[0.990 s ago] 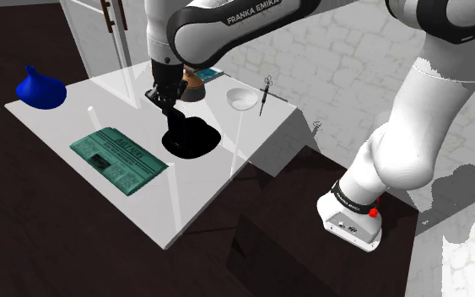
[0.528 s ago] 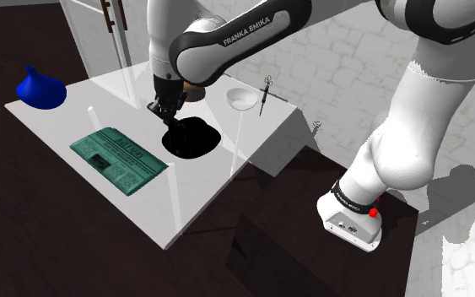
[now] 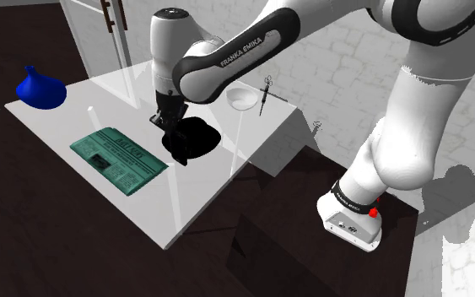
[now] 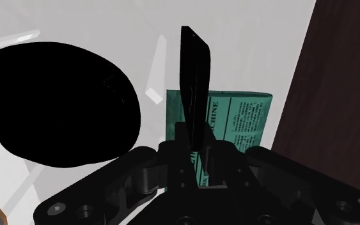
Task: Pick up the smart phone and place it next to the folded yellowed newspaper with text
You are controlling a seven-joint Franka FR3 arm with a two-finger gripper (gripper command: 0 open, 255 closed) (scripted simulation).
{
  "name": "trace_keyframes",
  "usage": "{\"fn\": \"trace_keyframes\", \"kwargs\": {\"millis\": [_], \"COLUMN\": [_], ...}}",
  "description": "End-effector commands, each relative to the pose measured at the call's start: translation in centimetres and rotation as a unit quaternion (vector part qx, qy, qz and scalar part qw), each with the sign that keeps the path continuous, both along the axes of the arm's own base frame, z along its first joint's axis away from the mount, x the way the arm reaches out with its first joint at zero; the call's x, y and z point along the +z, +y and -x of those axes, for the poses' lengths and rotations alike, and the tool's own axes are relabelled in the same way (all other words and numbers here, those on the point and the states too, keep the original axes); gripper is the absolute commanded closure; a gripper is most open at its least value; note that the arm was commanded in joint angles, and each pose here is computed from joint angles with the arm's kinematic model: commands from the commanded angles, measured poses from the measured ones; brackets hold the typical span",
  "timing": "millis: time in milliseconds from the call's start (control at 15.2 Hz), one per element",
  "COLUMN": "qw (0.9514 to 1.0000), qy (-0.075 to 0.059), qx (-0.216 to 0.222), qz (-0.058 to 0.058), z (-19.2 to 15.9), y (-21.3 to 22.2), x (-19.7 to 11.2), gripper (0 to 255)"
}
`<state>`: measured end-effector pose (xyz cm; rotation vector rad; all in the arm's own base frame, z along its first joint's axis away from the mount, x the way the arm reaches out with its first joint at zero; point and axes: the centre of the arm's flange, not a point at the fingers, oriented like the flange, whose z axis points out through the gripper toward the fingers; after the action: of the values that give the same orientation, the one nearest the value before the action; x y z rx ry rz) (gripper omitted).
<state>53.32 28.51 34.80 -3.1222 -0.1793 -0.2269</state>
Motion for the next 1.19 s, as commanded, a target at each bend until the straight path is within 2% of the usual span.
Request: {"fn": "trace_keyframes", "kwargs": {"millis": [0, 1122], "qw": [1.0, 1.0], "qy": [0.0, 0.0], "qx": [0.0, 0.0], "qz": [0.0, 0.0], "z": [0.0, 0.0], "y": [-0.1, -0.1], "x": [-1.1, -10.0], "gripper": [255, 255]}}
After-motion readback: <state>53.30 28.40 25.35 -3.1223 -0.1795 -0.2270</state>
